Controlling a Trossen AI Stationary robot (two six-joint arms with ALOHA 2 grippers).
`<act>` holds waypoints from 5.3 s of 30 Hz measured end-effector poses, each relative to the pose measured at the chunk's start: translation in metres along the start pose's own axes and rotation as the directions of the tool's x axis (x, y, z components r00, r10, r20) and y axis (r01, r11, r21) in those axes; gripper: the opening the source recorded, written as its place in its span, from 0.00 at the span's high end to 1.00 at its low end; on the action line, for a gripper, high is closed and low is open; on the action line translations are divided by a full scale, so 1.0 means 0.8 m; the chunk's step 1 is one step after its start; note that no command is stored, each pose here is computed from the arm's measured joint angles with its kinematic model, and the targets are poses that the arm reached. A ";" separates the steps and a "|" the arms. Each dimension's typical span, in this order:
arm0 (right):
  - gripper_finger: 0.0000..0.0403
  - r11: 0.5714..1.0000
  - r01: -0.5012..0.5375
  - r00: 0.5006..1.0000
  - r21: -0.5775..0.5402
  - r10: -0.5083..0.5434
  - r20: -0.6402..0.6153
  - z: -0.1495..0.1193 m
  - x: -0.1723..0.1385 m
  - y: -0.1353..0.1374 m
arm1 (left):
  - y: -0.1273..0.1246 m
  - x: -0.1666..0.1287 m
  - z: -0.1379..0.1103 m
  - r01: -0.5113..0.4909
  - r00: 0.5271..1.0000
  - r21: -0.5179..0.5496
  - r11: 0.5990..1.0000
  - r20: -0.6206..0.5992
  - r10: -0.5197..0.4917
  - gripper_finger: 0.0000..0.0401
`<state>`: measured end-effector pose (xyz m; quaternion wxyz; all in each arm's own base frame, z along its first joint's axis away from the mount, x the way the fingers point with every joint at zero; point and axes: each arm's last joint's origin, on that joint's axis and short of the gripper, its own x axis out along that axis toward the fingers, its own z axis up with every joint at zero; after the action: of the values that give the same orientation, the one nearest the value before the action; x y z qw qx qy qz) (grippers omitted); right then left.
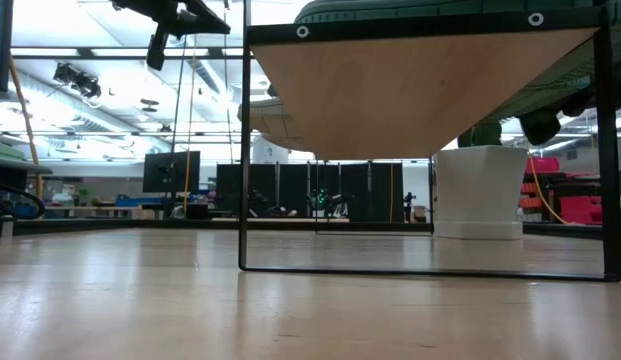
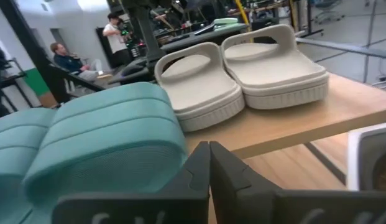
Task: Pick and place slides into the shelf
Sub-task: Return to Home Position
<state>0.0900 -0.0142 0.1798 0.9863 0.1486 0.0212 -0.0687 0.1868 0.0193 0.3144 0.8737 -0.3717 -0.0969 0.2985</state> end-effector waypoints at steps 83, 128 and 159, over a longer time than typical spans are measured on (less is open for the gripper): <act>0.93 0.996 0.045 0.999 0.079 -0.047 0.022 0.001 0.000 -0.002 | 0.122 -0.114 -0.031 0.499 0.817 0.439 0.747 0.049 -0.575 0.99; 0.93 0.996 0.046 0.999 0.079 -0.048 0.022 0.001 0.000 -0.002 | 0.119 -0.124 -0.020 0.557 0.674 0.456 0.694 0.239 -0.699 0.99; 0.93 0.996 0.046 0.999 0.079 -0.048 0.022 0.001 0.000 -0.002 | 0.161 -0.093 -0.086 0.550 0.833 0.457 0.699 -0.242 -0.498 0.99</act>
<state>0.0900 -0.0157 0.1803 0.9780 0.1859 0.0102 -0.0943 0.0964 0.0047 0.1789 0.9919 -0.0990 -0.0730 0.0330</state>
